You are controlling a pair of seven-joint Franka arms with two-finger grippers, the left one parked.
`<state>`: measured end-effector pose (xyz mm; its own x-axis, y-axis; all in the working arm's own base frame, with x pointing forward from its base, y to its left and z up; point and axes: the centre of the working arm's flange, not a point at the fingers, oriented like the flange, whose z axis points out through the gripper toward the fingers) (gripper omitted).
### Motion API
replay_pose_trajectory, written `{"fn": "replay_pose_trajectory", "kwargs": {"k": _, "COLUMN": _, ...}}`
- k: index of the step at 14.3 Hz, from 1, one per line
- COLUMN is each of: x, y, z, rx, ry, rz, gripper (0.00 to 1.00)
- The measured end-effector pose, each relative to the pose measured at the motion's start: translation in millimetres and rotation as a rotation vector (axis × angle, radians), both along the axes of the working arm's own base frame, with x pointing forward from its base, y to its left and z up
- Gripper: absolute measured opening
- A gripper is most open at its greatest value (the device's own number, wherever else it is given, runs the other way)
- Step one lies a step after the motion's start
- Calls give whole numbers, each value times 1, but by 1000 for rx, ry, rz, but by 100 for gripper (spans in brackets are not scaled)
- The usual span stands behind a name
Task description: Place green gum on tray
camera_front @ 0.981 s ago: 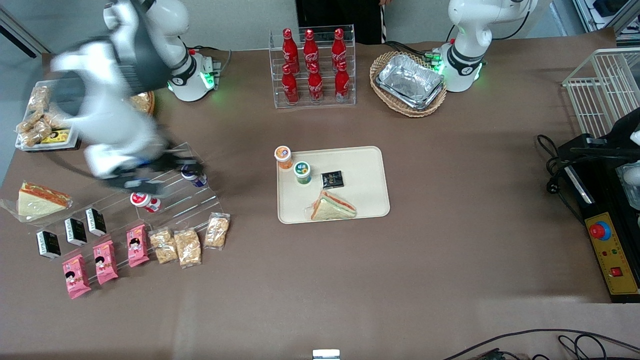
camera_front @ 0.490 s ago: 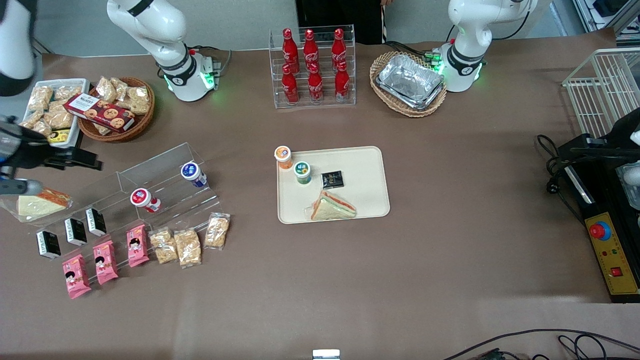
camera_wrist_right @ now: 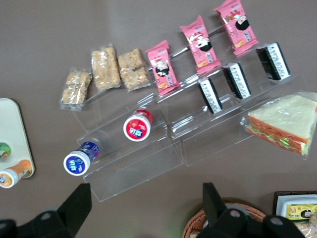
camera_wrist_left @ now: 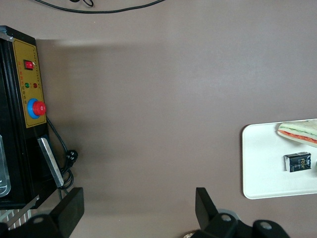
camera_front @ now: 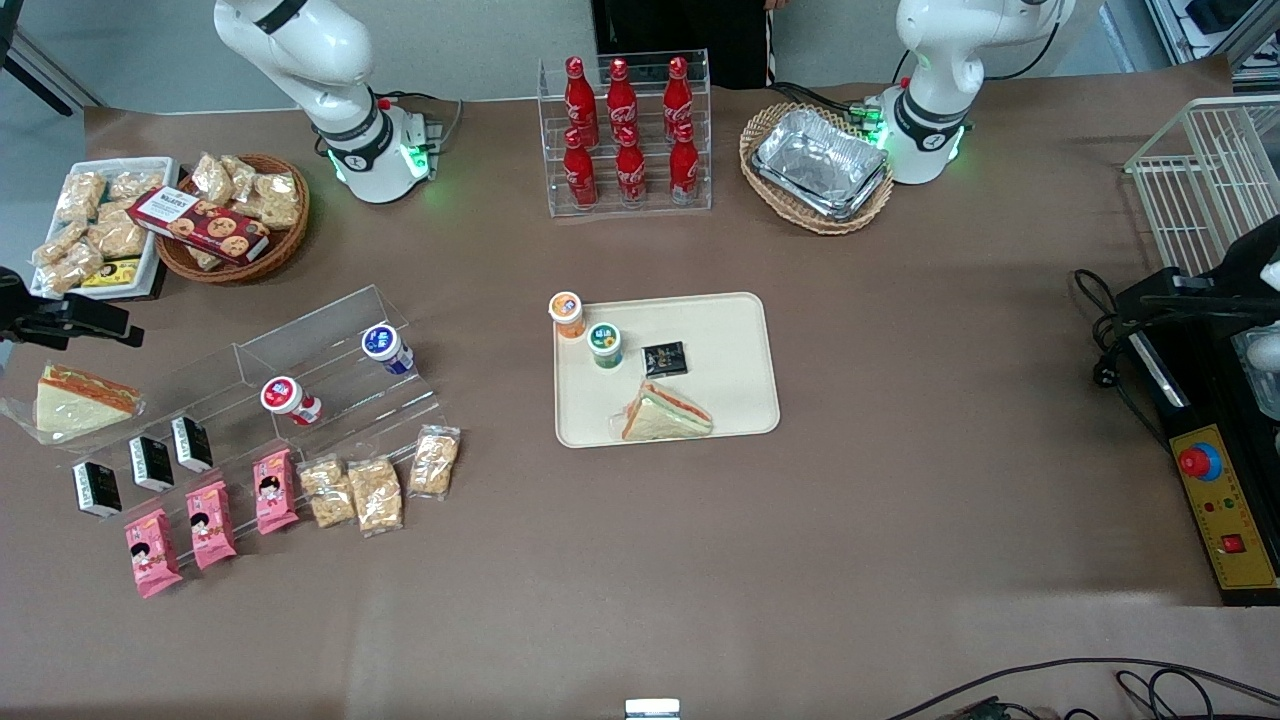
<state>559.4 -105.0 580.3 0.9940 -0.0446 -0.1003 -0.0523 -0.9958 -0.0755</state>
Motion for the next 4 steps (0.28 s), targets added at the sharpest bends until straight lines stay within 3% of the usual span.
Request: {"fn": "replay_pose_trajectory", "kwargs": {"k": 4, "x": -2, "y": -13, "z": 0, "rx": -14, "ry": 1, "rz": -27, "gripper": 100}}
